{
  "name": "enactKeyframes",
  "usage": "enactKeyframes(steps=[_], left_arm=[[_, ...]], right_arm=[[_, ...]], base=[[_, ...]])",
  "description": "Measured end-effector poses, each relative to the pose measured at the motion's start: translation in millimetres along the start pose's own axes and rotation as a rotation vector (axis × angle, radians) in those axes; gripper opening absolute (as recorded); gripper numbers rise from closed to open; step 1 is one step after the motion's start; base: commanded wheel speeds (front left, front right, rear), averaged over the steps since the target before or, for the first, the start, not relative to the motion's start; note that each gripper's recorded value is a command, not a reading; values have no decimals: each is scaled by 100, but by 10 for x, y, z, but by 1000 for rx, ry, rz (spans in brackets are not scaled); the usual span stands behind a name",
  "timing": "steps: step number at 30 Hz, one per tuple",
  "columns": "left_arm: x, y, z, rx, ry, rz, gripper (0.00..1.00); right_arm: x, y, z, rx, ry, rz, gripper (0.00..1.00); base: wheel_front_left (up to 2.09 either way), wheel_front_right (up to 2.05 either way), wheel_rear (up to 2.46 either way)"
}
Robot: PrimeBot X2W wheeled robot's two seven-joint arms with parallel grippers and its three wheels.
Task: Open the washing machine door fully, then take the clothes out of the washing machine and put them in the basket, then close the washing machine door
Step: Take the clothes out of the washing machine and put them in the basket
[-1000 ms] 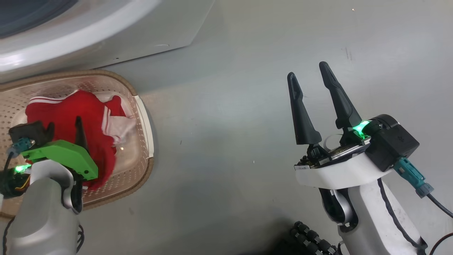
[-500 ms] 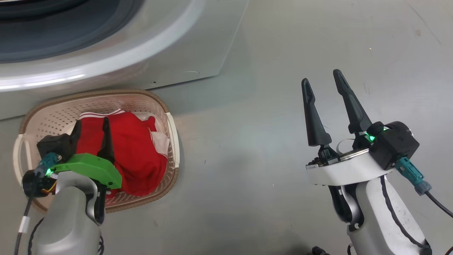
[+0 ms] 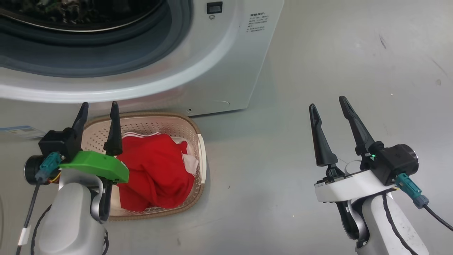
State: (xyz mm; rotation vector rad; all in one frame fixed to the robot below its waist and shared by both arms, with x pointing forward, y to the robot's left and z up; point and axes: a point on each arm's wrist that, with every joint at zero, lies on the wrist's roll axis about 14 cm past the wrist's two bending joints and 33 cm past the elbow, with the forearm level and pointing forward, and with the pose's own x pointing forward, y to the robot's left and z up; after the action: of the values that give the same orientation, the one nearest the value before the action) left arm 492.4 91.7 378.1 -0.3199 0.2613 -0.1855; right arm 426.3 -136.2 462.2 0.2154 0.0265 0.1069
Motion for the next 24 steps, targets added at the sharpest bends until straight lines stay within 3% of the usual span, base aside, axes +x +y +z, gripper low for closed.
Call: enactKeyframes(steps=[12, 24], left_arm=[[-560, -56, 714, 69, -202, -4, 100], [-1080, -97, 619, 96, -197, 3, 100]], right_arm=[[-186, 253, 270, 7, -67, 59, 100], [-424, 303, 272, 13, -59, 53, 100]], base=[[0, 0, 0], [0, 0, 0]])
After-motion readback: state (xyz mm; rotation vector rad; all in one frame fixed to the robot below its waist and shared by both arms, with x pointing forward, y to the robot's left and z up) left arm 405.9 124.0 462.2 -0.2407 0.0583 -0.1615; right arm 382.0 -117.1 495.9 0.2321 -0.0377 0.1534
